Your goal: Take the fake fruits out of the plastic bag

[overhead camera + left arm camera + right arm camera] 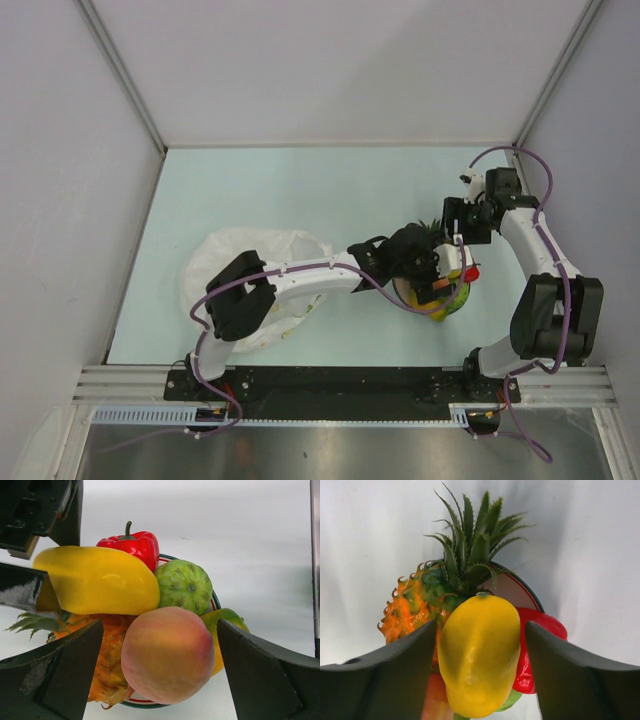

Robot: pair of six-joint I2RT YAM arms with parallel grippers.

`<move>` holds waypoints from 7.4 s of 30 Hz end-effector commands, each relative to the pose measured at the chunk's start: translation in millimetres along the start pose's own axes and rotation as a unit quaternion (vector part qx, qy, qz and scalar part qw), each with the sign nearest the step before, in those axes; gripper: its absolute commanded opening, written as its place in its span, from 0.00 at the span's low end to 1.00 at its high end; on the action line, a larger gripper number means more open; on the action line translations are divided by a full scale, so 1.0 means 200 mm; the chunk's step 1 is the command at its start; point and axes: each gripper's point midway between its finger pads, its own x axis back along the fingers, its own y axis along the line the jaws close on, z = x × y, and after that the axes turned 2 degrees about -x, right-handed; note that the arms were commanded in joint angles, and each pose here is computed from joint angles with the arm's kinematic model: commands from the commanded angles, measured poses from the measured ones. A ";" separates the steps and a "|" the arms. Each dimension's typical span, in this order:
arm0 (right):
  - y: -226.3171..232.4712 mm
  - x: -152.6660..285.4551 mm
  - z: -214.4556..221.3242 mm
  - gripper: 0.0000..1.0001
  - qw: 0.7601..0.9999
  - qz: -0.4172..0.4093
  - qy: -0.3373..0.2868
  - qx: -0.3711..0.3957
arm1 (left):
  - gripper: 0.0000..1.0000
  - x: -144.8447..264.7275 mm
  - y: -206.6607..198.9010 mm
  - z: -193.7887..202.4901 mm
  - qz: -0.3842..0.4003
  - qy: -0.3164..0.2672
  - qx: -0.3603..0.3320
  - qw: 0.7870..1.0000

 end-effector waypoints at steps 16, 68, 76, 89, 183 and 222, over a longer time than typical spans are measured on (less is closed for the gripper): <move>0.01 0.19 -0.10 1.00 0.998 -0.001 -0.049 -0.028 | 1.00 0.25 0.01 -0.64 0.020 -0.143 0.015 0.989; 1.58 0.19 0.29 0.54 0.906 -0.341 0.120 0.218 | 0.57 2.00 0.03 1.36 -0.110 0.468 0.021 0.877; 1.60 0.22 -0.04 0.00 0.909 -0.373 0.063 0.177 | 0.00 1.94 0.35 0.86 -0.198 0.340 0.029 0.919; 1.65 0.57 -0.58 0.00 0.879 -0.383 -0.125 0.255 | 0.00 2.29 0.84 -0.17 -0.398 0.090 0.002 0.913; 1.63 0.28 -0.39 0.00 0.913 -0.338 -0.073 0.218 | 0.90 1.55 0.68 0.65 -0.220 0.063 0.205 0.952; 1.46 0.28 -0.69 0.00 0.929 -0.305 -0.129 0.166 | 0.00 2.10 1.20 0.11 -0.441 0.029 -0.013 0.897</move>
